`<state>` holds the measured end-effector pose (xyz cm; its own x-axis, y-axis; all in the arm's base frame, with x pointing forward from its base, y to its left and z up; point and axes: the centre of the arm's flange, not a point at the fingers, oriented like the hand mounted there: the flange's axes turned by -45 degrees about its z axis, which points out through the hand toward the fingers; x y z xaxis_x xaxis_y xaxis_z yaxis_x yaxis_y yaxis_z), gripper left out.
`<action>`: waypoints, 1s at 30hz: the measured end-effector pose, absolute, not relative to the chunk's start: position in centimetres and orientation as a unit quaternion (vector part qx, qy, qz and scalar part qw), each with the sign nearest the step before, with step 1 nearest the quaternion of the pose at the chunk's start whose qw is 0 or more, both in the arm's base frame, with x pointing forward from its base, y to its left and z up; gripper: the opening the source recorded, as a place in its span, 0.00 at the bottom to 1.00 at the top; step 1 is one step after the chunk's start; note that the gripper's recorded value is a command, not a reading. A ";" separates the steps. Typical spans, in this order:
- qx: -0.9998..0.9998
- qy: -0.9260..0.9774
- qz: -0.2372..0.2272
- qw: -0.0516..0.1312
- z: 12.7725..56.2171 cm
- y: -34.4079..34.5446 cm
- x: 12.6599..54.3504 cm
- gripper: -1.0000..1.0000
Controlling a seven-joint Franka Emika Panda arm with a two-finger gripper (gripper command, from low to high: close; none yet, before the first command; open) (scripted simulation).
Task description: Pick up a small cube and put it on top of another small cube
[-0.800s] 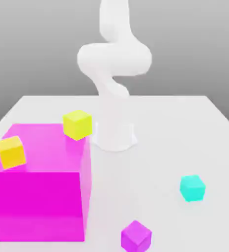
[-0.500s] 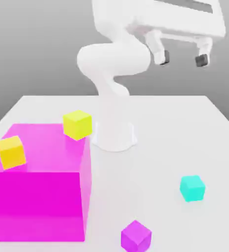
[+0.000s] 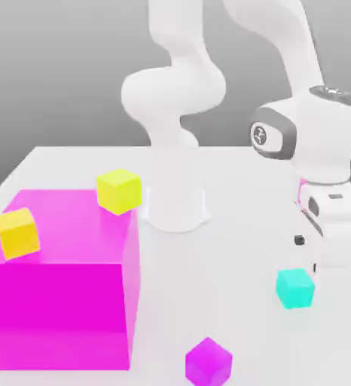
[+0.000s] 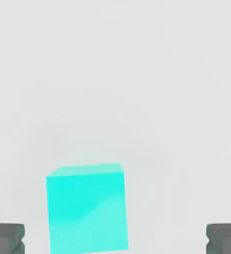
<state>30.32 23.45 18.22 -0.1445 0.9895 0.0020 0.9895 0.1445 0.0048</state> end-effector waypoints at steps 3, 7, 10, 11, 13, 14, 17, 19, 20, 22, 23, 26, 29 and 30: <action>0.652 0.758 0.000 0.000 15.2 23.3 30.2 0.50; 0.652 0.758 0.000 0.000 13.5 23.2 30.1 0.00; 0.652 0.758 -0.001 0.000 13.5 23.2 30.1 0.00; 0.652 0.758 -0.001 0.000 13.1 23.2 30.1 0.00; 0.652 0.758 -0.001 0.000 14.1 23.3 30.2 0.00; 0.652 0.758 -0.001 0.000 14.9 23.3 30.2 0.00; 0.652 0.758 -0.001 0.000 17.6 23.3 30.2 0.00; 0.667 0.745 -0.001 0.000 19.3 22.7 30.9 0.00; 0.695 0.719 -0.001 0.000 19.8 21.7 32.4 0.00; 0.758 0.653 -0.001 0.000 20.8 19.1 35.9 0.00; 0.788 0.616 -0.001 -0.001 21.3 17.7 37.6 0.00; 0.867 0.499 -0.001 -0.001 22.7 12.8 42.4 0.00; 0.928 0.372 -0.001 -0.001 24.3 7.1 46.3 0.00; 0.938 0.347 0.000 -0.001 24.2 6.0 47.1 0.00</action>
<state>47.07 6.02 24.17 0.7596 0.6504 0.0001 0.6504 -0.7596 -0.0020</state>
